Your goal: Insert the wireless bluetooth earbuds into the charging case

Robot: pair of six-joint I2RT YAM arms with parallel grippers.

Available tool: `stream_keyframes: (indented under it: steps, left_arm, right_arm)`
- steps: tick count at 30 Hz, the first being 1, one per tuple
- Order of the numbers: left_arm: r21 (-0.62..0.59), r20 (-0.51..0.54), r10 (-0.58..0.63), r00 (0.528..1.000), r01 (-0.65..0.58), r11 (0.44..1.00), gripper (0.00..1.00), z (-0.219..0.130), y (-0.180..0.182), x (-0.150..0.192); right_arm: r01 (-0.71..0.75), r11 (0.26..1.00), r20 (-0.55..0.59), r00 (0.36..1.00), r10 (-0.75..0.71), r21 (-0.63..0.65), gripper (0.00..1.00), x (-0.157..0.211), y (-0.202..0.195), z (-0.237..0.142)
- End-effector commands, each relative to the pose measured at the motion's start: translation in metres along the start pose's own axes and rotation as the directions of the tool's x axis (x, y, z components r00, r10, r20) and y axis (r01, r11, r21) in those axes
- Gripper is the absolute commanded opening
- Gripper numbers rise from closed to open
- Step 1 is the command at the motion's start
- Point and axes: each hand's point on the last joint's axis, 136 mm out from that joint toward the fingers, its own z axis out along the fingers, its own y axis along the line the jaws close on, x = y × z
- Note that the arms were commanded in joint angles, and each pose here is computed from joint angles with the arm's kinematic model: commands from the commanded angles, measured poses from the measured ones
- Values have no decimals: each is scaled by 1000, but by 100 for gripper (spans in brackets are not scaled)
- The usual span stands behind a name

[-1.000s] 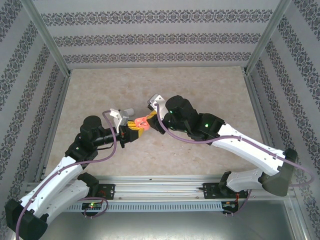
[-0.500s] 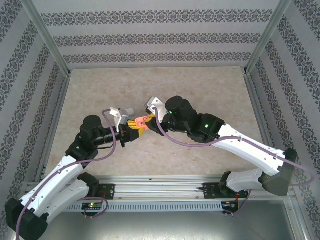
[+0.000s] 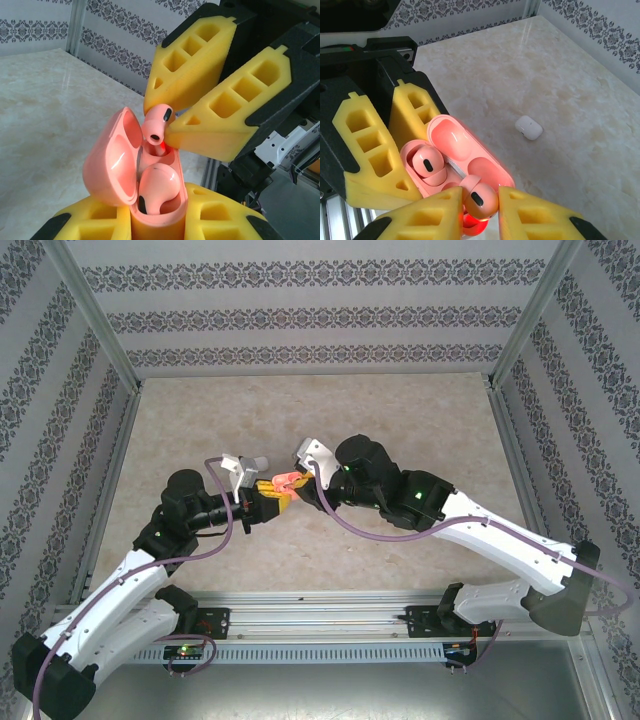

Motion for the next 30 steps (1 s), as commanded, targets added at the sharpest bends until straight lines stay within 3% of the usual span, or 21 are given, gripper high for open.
stream_keyframes:
  steps: [1,20,30]
  left_arm:
    - [28,89,51,995,-53,998,1,-2,-11,-29]
    - [25,88,45,995,-48,999,1,2,-8,-32]
    - [29,87,44,995,-47,998,1,3,-8,-32]
  right_arm:
    - [24,998,3,1000,-24,-51,23,3,12,-4]
    - [21,993,-28,999,-25,-118,29,12,25,-9]
    - [-20,998,21,1000,22,-57,39,-2,15,-22]
